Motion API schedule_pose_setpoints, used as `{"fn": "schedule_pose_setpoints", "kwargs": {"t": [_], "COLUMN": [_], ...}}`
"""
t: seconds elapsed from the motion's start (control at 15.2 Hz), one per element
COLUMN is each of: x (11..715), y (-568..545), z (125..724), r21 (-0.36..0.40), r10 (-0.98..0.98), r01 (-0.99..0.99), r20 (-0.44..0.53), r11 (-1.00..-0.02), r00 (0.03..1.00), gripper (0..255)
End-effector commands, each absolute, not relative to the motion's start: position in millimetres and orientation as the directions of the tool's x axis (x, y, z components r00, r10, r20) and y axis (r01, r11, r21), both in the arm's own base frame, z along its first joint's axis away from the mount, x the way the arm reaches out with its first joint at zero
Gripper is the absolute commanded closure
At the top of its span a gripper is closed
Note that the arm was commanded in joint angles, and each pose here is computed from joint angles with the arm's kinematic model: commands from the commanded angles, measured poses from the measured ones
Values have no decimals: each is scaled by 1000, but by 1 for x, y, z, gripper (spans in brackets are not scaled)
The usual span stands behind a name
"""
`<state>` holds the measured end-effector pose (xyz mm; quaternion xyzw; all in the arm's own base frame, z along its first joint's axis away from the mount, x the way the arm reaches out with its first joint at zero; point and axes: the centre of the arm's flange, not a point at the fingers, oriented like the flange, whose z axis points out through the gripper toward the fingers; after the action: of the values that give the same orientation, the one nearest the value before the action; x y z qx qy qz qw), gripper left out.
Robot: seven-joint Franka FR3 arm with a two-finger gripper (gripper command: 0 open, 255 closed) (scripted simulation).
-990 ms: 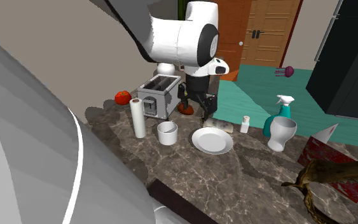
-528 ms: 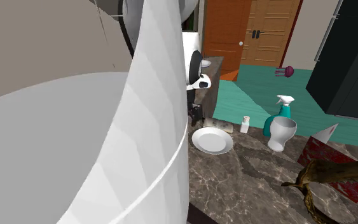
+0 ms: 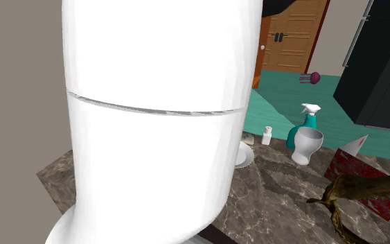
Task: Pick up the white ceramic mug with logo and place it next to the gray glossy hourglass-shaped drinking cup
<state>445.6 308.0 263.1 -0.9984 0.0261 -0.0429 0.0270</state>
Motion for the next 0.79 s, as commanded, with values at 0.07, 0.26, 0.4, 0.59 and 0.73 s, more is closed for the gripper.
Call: {"fn": "schedule_pose_setpoints", "kwargs": {"t": [0.07, 0.26, 0.4, 0.59, 0.73], "x": [450, 452, 453, 453, 453], "y": [321, 322, 323, 323, 323], "z": [242, 226, 216, 207, 207], "r21": [-55, -55, -55, -55, -55], "r10": [-52, -52, -52, -52, -52], "r01": [-48, -48, -48, -48, -48], "r20": [86, 86, 86, 86, 86], "r11": [-997, -997, -997, -997, -997], "r00": [995, 995, 995, 995, 995], "gripper": [0, 0, 0, 0, 0]}}
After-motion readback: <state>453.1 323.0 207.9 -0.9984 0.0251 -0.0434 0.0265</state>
